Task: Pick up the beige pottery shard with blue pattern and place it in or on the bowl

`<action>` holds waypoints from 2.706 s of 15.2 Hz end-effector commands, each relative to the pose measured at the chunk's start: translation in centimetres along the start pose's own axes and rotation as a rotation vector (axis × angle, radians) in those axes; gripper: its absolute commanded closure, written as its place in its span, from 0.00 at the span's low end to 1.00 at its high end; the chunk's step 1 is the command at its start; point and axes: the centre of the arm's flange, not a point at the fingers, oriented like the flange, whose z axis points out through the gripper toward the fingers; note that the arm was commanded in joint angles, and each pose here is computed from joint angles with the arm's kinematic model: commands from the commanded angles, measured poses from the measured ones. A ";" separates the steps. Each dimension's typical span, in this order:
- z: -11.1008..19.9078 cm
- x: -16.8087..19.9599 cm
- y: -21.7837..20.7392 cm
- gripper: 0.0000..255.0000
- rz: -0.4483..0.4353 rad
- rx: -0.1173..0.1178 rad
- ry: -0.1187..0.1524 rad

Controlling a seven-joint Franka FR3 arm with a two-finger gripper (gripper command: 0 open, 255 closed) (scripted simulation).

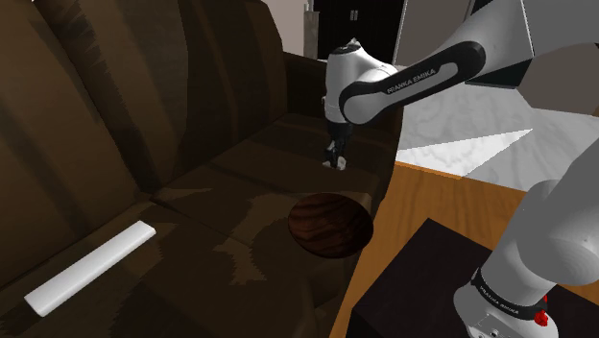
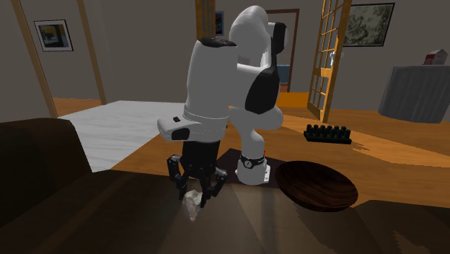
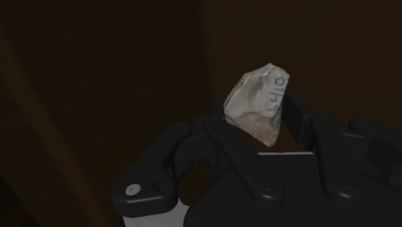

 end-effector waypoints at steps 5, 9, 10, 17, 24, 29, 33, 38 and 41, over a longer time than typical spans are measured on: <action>0.1 0.0 0.0 1.00 -0.002 0.001 -0.001; -0.4 0.0 0.0 1.00 -0.002 0.001 -0.001; -0.9 0.1 0.1 1.00 -0.002 0.001 -0.001; -4.6 0.2 0.7 1.00 -0.002 0.001 -0.001; -8.2 0.4 1.4 1.00 -0.002 0.001 -0.001; -10.8 0.5 1.9 1.00 -0.002 0.001 -0.001; -12.2 -0.4 -0.3 1.00 -0.002 0.001 -0.001; -13.7 -2.9 -6.3 1.00 -0.002 0.001 -0.001; -14.6 -4.4 -9.8 1.00 -0.002 0.001 -0.001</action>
